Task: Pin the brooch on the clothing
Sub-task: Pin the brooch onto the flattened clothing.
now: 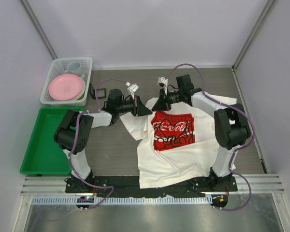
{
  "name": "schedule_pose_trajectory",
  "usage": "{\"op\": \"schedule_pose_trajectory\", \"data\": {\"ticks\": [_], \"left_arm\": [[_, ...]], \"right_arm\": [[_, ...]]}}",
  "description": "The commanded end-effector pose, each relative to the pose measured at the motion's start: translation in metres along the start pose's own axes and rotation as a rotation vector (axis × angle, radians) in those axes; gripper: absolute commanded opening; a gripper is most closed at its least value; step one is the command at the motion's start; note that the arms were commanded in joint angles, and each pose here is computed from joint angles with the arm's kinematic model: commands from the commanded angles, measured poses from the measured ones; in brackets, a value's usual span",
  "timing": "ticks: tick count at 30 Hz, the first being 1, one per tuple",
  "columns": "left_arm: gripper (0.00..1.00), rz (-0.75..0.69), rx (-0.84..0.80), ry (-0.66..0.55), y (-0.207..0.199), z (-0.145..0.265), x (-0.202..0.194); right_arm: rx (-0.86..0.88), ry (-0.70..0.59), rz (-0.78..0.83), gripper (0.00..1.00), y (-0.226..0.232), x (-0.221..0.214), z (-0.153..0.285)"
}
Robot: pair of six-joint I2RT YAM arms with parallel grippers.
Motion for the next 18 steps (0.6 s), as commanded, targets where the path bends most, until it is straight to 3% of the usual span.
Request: {"op": "schedule_pose_trajectory", "data": {"ticks": [1, 18], "left_arm": [[0.11, -0.059, 0.078, -0.083, 0.0116, -0.0018, 0.0231], [0.09, -0.077, 0.070, -0.054, 0.0117, -0.0056, 0.0212]], "right_arm": [[0.116, -0.033, 0.106, 0.01, 0.0375, 0.0327, 0.0009], [0.138, 0.015, 0.191, 0.01, 0.0443, 0.0357, -0.0051]]}}
Point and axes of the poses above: each gripper's point midway between its finger pads, its own z axis back along the fingers, its own y axis along the line the jaws close on, x = y × z, the point moved 8 cm from there along z, back along the fingers, and after that the axes turned 2 degrees about -z, right-handed, at the moved point
